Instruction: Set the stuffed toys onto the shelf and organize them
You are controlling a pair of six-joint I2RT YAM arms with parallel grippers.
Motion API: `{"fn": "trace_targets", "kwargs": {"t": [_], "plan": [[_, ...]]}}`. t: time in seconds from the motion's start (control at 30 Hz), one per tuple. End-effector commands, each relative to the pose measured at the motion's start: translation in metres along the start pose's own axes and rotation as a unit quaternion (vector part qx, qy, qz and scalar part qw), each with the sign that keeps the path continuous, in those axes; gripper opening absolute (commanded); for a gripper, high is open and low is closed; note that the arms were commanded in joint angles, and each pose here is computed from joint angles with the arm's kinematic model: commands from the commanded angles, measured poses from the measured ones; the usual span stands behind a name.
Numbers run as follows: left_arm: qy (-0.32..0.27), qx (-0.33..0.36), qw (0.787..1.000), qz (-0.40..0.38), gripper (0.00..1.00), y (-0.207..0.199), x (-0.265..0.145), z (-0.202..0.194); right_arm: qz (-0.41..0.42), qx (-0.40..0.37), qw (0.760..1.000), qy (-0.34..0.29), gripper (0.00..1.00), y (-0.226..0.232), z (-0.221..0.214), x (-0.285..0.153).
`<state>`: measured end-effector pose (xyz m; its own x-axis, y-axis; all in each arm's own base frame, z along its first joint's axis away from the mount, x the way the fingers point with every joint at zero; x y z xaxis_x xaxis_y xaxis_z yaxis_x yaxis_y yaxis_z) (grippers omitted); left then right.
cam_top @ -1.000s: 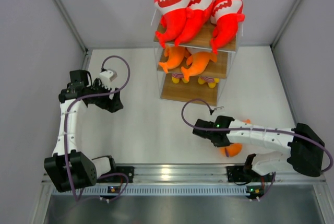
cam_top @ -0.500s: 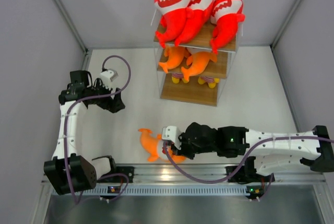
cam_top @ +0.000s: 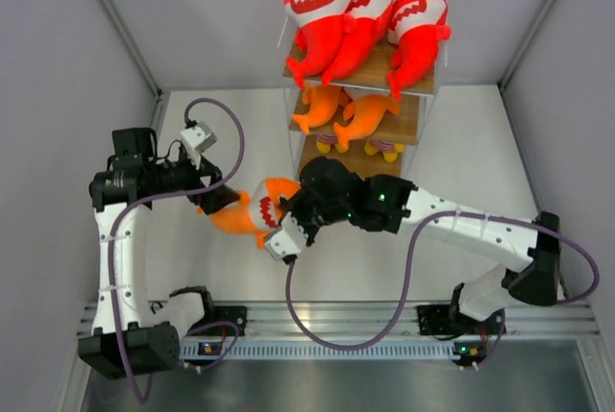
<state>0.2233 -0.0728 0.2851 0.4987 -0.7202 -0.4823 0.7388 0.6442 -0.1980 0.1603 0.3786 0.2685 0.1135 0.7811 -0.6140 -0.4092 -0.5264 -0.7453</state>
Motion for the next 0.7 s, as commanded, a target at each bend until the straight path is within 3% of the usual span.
{"fn": "trace_targets", "kwargs": {"t": [0.0, 0.33, 0.67], "plan": [[-0.034, 0.040, 0.997, -0.055, 0.98, -0.031, -0.008, 0.016, 0.023, -0.122, 0.992, -0.007, 0.00, -0.031, -0.002, 0.003], [-0.037, 0.047, 0.995, -0.082, 0.98, -0.041, -0.006, 0.015, -0.051, -0.242, 0.969, 0.015, 0.00, -0.095, -0.004, 0.012], [-0.044, 0.052, 0.993, -0.101, 0.98, -0.041, -0.003, 0.018, -0.151, -0.374, 0.915, -0.018, 0.00, -0.119, 0.031, -0.001]]}}
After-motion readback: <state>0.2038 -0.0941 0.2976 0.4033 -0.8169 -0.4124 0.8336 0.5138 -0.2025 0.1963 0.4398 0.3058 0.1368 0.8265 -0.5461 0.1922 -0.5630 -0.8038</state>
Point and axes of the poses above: each gripper's point midway between its finger pads, its own x axis out along the fingers, its own y axis along the line the jaws close on, z = x × y, the point moved 2 cm from there along -x, back along the fingers, and after that the axes turned 5 degrees about -x, right-handed, at the moved point
